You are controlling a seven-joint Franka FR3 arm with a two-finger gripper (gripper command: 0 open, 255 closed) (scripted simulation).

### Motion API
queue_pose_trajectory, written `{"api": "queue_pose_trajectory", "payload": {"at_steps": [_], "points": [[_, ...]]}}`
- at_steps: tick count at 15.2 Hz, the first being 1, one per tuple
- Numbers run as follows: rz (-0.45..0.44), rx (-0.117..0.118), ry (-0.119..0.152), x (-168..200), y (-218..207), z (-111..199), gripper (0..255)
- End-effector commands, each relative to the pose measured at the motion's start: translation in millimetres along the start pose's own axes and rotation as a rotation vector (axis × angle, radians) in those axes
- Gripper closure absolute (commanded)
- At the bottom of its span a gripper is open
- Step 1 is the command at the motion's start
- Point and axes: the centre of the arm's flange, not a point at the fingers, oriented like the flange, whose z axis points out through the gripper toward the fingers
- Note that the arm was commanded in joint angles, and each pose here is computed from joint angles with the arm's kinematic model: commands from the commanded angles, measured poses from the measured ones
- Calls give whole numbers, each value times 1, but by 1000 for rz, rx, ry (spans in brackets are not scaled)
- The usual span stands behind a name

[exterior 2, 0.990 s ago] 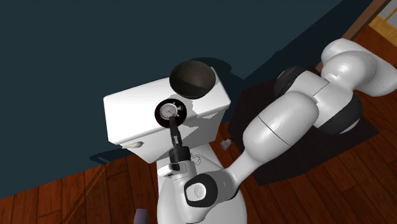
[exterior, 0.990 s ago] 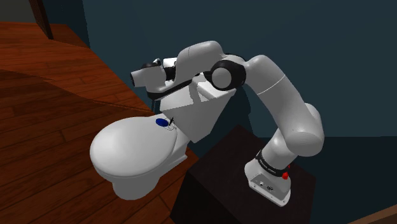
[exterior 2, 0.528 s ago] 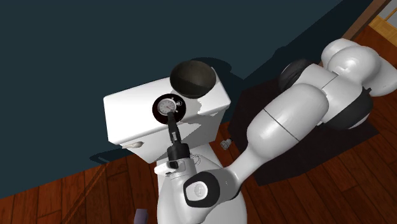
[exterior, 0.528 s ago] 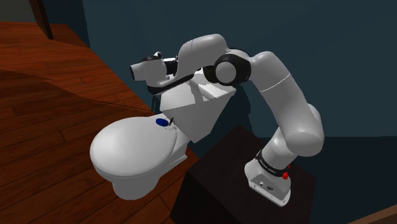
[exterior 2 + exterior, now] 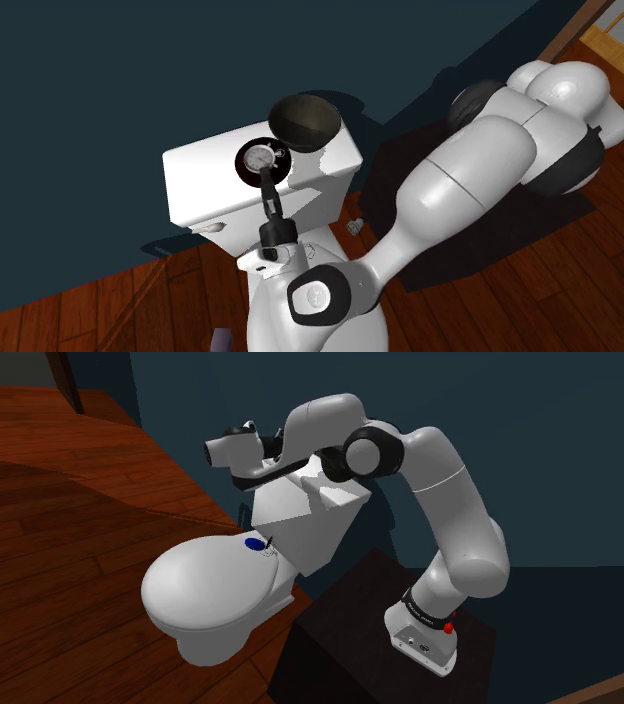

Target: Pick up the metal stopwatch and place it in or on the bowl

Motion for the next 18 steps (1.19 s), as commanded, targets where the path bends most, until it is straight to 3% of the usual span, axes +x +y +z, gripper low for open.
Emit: {"api": "queue_pose_trajectory", "payload": {"at_steps": [1,13,18], "points": [[0,0,0,0,11,1,255],[0,0,0,0,71,3,255],[0,0,0,-50,71,46,255]]}}
